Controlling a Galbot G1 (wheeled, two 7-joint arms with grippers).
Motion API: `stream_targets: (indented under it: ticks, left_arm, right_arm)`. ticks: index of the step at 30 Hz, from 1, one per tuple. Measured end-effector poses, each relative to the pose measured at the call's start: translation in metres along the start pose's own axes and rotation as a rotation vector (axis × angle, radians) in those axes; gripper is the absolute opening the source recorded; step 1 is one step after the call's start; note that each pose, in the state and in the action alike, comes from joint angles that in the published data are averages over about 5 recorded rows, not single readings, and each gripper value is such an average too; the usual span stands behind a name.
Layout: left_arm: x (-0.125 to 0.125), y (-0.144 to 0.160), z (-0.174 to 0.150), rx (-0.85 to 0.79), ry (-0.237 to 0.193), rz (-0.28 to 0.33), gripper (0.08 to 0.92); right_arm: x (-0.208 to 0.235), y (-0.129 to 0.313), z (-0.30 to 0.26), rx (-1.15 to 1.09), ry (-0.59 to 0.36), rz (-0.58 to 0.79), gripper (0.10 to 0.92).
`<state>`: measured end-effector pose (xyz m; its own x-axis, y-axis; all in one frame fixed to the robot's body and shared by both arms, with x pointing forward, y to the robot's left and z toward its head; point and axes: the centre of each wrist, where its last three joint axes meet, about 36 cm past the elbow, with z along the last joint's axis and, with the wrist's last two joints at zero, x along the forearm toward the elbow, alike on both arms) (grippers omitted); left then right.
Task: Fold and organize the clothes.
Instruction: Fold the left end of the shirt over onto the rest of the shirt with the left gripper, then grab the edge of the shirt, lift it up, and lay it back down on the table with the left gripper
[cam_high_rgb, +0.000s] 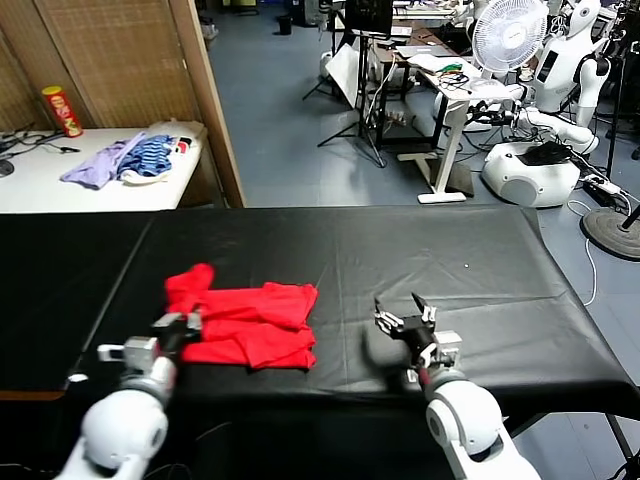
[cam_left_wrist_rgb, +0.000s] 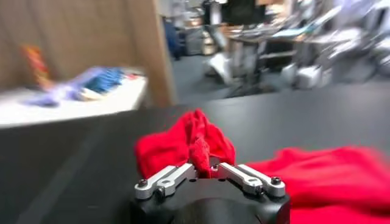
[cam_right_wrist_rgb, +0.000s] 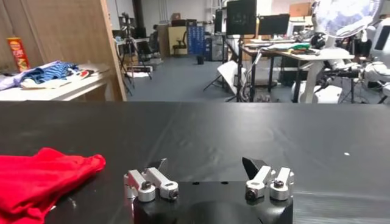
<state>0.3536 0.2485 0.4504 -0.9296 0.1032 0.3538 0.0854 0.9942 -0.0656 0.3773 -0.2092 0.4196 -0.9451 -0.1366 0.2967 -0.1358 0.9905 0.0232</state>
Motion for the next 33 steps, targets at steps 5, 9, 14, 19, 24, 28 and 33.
stream_targets:
  ticks: [5, 9, 14, 19, 24, 28, 33]
  left_arm:
    - [-0.006, -0.036, 0.0, 0.096, -0.005, 0.094, 0.159]
    - [-0.009, -0.055, 0.004, 0.14, -0.003, 0.128, 0.159]
    - [-0.01, -0.069, 0.011, 0.163, -0.002, 0.139, 0.159]
    - [-0.013, -0.079, 0.018, 0.16, -0.027, 0.15, 0.195]
    - [-0.02, -0.088, 0.025, 0.159, -0.065, 0.16, 0.442]
    - [-0.022, -0.093, 0.03, 0.187, -0.088, 0.175, 0.657]
    - [-0.013, -0.083, 0.022, 0.25, -0.134, 0.196, 0.791]
  right_arm:
    - [-0.001, 0.0, 0.002, -0.001, 0.003, 0.005, 0.798]
    - [-0.003, 0.002, 0.003, -0.003, 0.007, 0.004, 0.798]
    - [-0.004, 0.005, 0.005, -0.001, 0.011, -0.006, 0.798]
    - [-0.007, 0.008, 0.005, 0.007, 0.008, -0.038, 0.798]
    - [-0.012, 0.011, 0.004, 0.019, 0.001, -0.078, 0.798]
    - [-0.017, 0.016, 0.003, 0.014, 0.002, -0.122, 0.798]
    - [-0.025, 0.027, -0.001, 0.004, 0.003, -0.193, 0.798]
